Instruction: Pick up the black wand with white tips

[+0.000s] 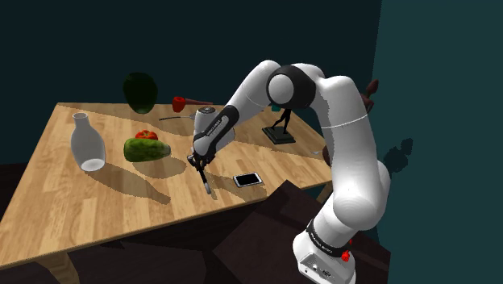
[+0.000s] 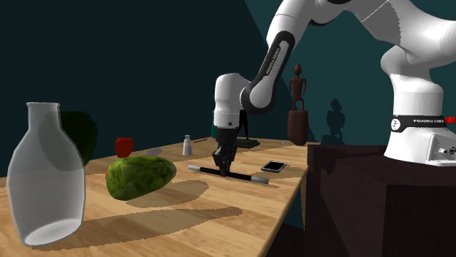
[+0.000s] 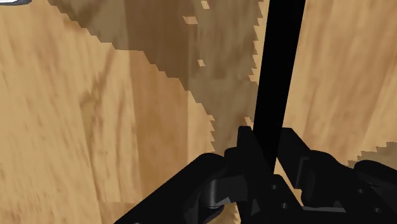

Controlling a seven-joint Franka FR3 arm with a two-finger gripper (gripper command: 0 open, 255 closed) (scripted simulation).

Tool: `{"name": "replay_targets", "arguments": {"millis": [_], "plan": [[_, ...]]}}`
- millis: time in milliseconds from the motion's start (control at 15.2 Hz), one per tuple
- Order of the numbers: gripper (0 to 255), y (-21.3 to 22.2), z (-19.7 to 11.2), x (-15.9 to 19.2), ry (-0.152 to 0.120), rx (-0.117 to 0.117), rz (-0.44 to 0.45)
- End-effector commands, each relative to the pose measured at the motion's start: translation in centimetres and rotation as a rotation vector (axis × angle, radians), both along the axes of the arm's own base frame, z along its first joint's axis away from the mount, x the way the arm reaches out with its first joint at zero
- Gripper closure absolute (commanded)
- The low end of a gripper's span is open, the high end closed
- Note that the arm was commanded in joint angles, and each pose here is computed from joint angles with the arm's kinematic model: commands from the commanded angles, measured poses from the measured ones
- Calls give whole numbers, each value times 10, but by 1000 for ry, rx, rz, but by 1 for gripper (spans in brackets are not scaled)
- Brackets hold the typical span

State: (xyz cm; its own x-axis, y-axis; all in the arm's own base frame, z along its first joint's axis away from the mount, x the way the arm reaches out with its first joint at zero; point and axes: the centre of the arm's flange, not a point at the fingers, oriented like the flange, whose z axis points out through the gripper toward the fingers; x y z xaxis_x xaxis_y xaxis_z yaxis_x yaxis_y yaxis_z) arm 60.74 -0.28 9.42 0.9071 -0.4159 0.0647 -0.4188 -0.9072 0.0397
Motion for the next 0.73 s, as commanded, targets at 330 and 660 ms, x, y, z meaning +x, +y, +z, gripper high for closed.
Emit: {"name": "replay_targets", "arguments": {"millis": [330,660], "plan": [[255,0,36,0,0,0,0],[255,0,63,0,0,0,0]]}}
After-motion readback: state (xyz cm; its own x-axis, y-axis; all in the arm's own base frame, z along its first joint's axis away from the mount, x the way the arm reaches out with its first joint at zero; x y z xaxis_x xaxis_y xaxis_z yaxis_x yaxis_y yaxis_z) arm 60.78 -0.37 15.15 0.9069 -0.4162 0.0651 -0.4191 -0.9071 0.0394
